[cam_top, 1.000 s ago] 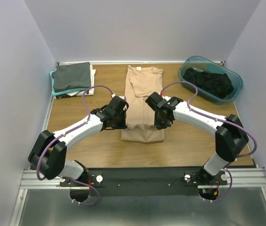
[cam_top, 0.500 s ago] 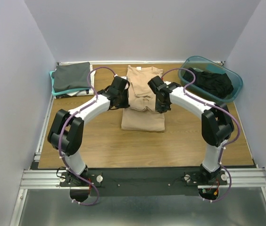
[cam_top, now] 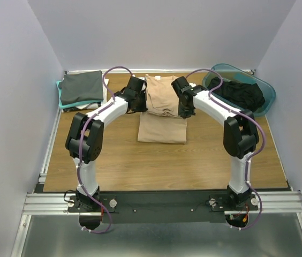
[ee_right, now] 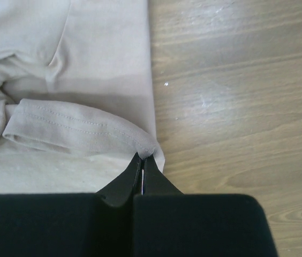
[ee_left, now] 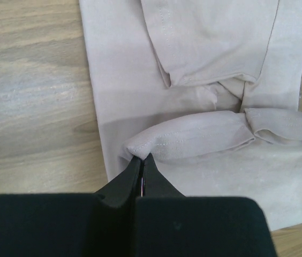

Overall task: Fold and stack the t-shirts
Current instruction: Fold the tshirt

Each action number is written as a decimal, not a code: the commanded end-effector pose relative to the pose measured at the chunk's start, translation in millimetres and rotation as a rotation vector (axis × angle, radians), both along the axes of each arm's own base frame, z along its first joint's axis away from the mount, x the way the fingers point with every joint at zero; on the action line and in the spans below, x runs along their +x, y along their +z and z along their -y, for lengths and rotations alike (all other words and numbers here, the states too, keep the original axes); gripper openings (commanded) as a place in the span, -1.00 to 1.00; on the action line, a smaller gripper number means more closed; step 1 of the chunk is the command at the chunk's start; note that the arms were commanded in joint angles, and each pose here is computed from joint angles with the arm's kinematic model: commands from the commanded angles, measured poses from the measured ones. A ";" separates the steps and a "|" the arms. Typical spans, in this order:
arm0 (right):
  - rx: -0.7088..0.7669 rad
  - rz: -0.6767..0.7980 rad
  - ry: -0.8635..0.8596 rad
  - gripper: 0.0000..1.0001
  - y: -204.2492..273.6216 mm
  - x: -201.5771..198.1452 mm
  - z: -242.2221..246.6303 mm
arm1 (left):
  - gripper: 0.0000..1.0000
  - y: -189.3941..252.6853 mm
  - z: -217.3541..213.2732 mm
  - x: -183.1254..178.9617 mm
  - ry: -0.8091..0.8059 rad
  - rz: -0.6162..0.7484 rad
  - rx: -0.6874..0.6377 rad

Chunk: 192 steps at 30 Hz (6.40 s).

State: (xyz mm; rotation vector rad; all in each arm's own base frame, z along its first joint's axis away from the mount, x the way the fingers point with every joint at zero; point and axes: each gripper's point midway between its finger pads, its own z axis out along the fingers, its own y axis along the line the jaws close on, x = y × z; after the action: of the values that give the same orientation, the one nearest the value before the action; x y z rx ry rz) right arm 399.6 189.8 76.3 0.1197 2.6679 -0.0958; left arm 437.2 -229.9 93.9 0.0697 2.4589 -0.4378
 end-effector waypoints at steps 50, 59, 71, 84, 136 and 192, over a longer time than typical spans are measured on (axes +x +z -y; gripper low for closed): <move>0.249 -0.126 0.034 0.17 -18.0 -81.6 2.3 | 0.13 -47.1 -25.5 -109.8 -0.010 -0.148 -0.108; 0.266 -0.185 0.024 0.08 -38.2 -93.3 0.2 | 0.08 -55.3 -23.5 -119.5 -0.018 -0.174 -0.115; 0.264 -0.257 0.009 -0.04 -59.5 -107.3 1.4 | 0.02 -67.5 -24.4 -136.7 -0.012 -0.223 -0.114; 0.243 -0.295 0.001 -0.19 -72.8 -114.7 5.6 | -0.06 -81.4 -25.1 -148.0 -0.019 -0.262 -0.101; 0.307 -0.395 -0.027 -0.99 -8.4 -285.7 16.1 | -1.00 -15.2 -15.4 -328.1 -0.086 -0.370 -0.337; 0.166 0.122 -0.178 -0.99 99.1 -84.1 22.6 | -1.00 67.4 -26.8 -158.0 -0.085 -0.053 -0.220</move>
State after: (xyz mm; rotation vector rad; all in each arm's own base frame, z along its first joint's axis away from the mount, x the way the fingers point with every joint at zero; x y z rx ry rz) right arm 290.1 175.6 168.3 0.4416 2.5815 0.1070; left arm 259.1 -209.5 155.9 0.0129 2.4933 -0.7848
